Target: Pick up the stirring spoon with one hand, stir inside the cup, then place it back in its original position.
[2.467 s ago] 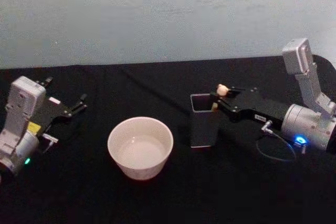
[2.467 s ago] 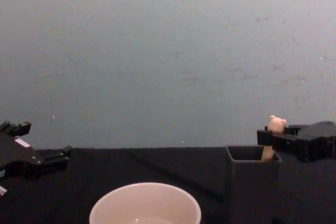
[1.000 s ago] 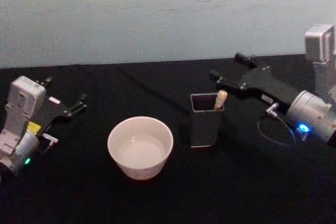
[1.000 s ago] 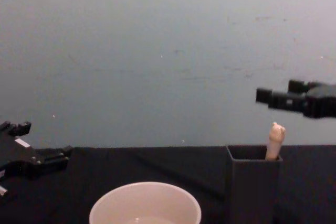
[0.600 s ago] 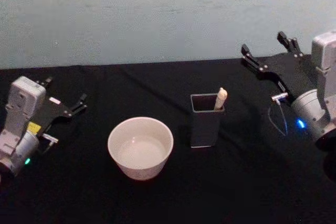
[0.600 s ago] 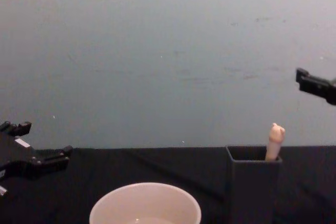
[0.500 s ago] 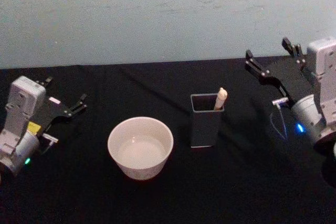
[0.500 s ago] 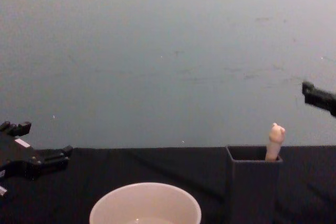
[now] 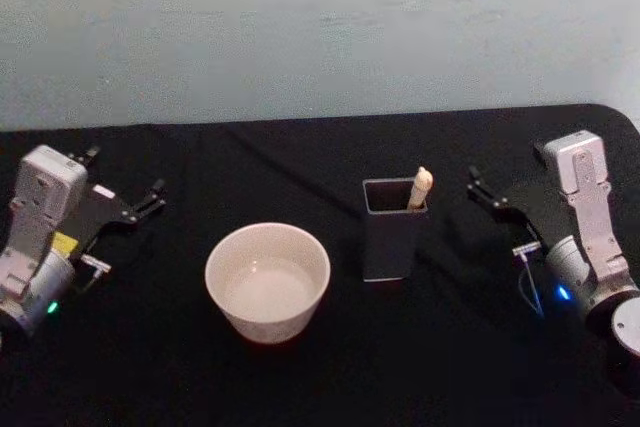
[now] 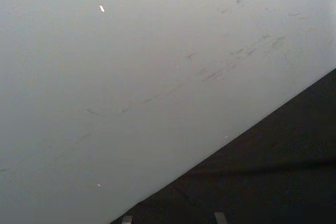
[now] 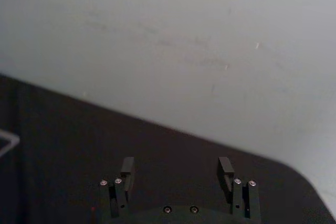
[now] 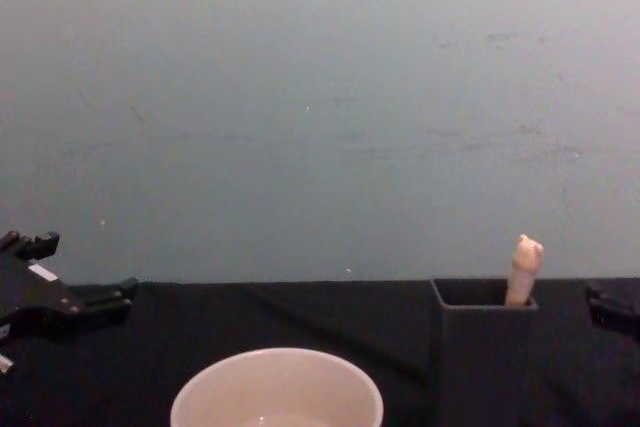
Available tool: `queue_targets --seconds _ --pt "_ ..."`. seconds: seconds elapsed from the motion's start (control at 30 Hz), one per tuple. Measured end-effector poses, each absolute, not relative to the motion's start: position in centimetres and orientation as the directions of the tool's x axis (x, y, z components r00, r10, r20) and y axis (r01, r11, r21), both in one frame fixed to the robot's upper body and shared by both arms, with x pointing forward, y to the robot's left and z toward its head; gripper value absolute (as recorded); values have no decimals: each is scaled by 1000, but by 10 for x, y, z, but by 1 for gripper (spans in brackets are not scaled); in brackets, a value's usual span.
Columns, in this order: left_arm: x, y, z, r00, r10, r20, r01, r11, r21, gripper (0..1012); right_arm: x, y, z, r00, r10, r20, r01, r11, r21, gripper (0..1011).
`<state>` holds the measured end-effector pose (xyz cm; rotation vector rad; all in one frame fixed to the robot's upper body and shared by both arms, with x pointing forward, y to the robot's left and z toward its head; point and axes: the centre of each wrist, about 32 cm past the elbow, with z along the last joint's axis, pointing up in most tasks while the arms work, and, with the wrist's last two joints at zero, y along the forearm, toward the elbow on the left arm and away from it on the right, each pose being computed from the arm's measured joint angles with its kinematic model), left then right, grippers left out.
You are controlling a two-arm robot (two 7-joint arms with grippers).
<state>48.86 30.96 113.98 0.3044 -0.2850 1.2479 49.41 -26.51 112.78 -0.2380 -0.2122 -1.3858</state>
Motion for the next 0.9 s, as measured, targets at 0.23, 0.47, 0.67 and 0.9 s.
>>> queue_targets --seconds 0.23,0.47,0.67,0.9 --pt "489 310 1140 292 880 374 -955 287 70 1001 497 -268 1123 173 -950 259 981 143 -129 1000" --pt "489 310 1140 292 880 374 -955 287 70 1001 498 -268 1123 172 -951 257 981 142 -133 1002" --pt "489 310 1140 292 880 374 -955 287 70 1001 498 -268 1124 172 -951 258 981 143 -128 1002" --pt "489 310 1140 292 880 374 -955 287 70 1001 497 -268 1124 172 -951 258 982 144 -125 1002"
